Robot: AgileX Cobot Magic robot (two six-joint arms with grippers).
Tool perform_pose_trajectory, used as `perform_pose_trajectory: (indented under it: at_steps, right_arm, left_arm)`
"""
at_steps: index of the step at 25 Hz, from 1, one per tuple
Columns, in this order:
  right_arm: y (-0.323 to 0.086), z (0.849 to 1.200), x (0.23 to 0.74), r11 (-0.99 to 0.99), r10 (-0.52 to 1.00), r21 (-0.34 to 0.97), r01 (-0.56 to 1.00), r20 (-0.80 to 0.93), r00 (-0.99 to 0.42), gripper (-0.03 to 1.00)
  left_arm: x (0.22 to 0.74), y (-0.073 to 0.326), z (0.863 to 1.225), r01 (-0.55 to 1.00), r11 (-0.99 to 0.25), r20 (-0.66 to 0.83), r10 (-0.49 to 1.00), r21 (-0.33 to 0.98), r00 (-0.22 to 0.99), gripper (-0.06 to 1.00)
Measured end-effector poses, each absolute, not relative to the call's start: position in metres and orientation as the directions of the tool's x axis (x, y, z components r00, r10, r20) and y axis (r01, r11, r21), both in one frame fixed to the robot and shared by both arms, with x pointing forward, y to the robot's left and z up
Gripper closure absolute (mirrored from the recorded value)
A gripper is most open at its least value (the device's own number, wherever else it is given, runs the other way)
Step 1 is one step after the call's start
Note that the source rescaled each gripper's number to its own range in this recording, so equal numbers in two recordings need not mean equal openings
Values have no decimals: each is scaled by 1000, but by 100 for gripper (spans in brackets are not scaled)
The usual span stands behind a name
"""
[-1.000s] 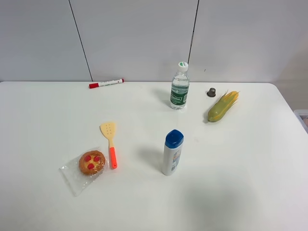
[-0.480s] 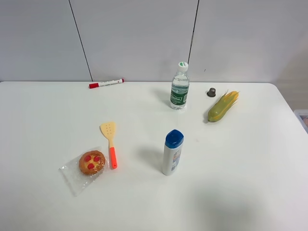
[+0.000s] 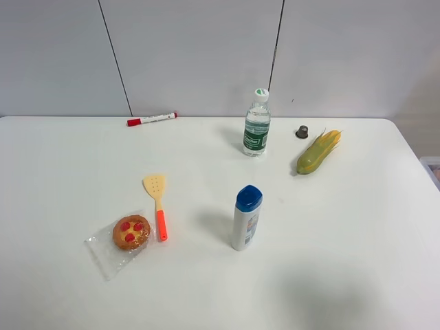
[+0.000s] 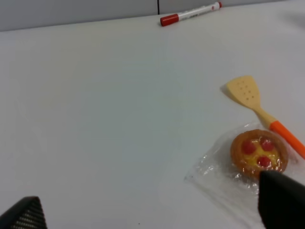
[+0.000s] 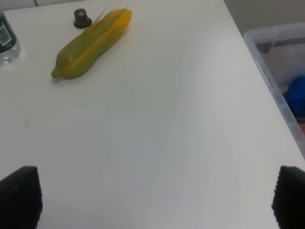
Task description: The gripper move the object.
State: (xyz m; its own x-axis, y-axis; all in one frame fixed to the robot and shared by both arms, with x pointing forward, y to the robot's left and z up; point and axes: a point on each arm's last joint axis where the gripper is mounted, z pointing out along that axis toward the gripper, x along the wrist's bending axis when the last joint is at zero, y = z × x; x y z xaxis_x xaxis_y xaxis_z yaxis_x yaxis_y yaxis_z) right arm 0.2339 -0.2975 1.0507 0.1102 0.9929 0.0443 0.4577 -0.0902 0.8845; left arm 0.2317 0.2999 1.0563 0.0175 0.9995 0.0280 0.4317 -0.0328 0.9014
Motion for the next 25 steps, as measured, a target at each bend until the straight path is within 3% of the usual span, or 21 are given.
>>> perform_pose_trajectory:
  at_steps: [25]
  right_arm:
    - [-300, 1051, 234, -26, 997, 886, 464, -10, 73, 0]
  left_arm:
    - [232, 300, 1056, 432, -33, 28, 999, 901, 17, -6]
